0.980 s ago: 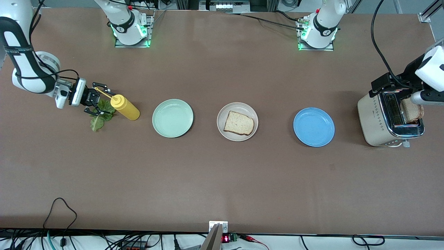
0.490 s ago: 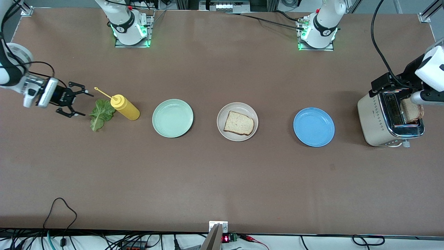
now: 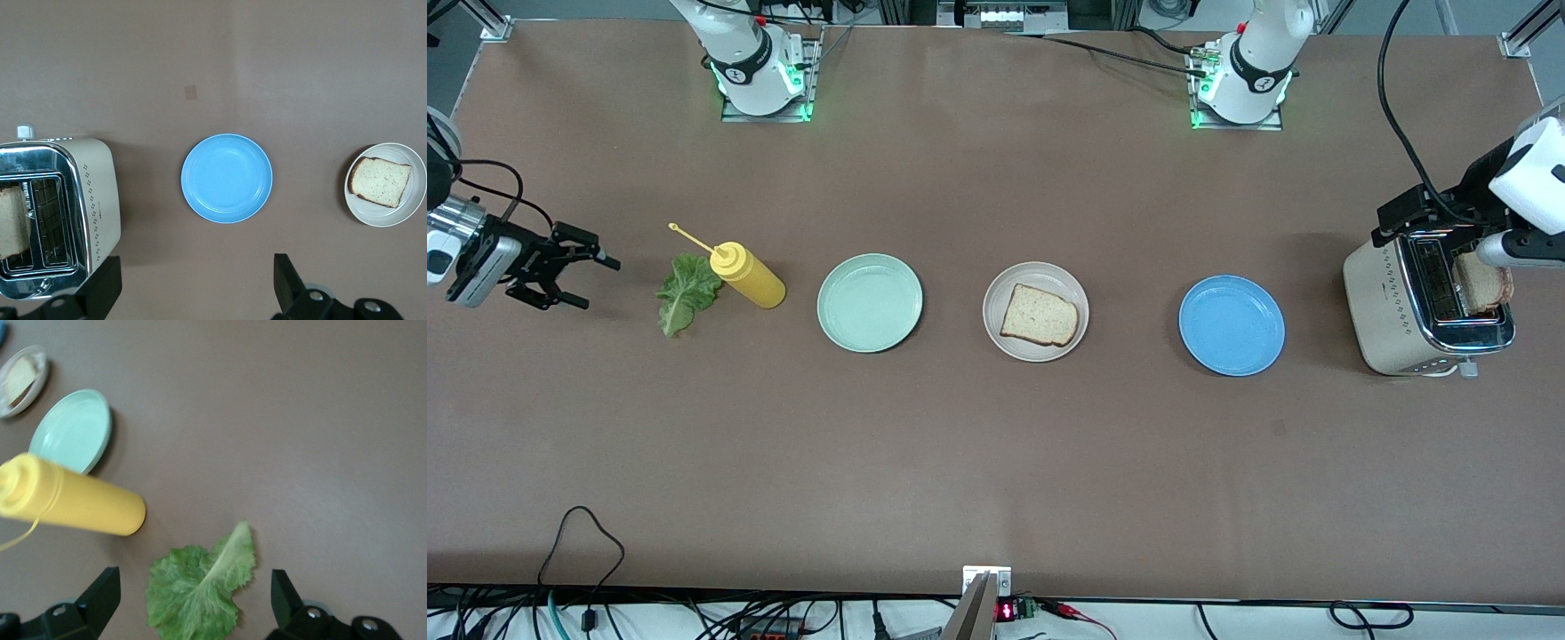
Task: Make sandwich in beige plate with both arms
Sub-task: 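Lower the right gripper onto the green lettuce leaf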
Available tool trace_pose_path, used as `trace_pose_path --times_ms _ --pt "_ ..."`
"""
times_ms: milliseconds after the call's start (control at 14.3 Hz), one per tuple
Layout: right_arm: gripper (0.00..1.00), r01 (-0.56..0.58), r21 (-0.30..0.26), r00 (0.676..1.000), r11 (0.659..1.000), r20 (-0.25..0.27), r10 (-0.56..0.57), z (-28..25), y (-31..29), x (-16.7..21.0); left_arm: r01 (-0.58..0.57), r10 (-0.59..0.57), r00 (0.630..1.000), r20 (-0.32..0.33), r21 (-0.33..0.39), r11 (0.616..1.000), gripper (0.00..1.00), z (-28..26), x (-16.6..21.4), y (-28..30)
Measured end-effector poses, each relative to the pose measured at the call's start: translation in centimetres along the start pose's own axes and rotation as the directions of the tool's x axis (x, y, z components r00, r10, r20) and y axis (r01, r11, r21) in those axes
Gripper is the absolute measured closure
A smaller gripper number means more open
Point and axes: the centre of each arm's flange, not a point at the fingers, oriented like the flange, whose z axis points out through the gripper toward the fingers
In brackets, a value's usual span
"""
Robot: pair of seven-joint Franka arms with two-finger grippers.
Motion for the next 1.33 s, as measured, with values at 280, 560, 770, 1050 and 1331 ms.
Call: trace_pose_path --times_ms 280,560,770,1050,1331 --pt "0.0 -0.279 -0.133 0.951 0.951 0.1 0.293 1.4 -1.5 2.8 0.0 0.0 1.0 0.001 0.0 1.0 0.0 0.0 0.0 0.0" --pt "0.0 -0.419 -0.277 0.879 0.865 0.115 0.463 2.9 -3.3 5.4 0.0 0.0 1.0 0.002 0.0 1.0 0.0 0.0 0.0 0.0" --pt "0.0 -0.477 -0.385 0.818 0.79 0.134 0.56 5.0 -4.8 6.7 0.0 0.0 1.0 0.002 0.0 1.0 0.0 0.0 0.0 0.0" --pt "0.0 -0.506 -0.483 0.764 0.714 0.132 0.631 9.0 -5.3 6.8 0.0 0.0 1.0 0.003 0.0 1.0 0.0 0.0 0.0 0.0" --pt "0.0 -0.504 -0.486 0.744 0.714 0.175 0.645 12.3 -4.0 5.0 0.0 0.0 1.0 0.01 0.0 1.0 0.0 0.1 -0.1 0.0"
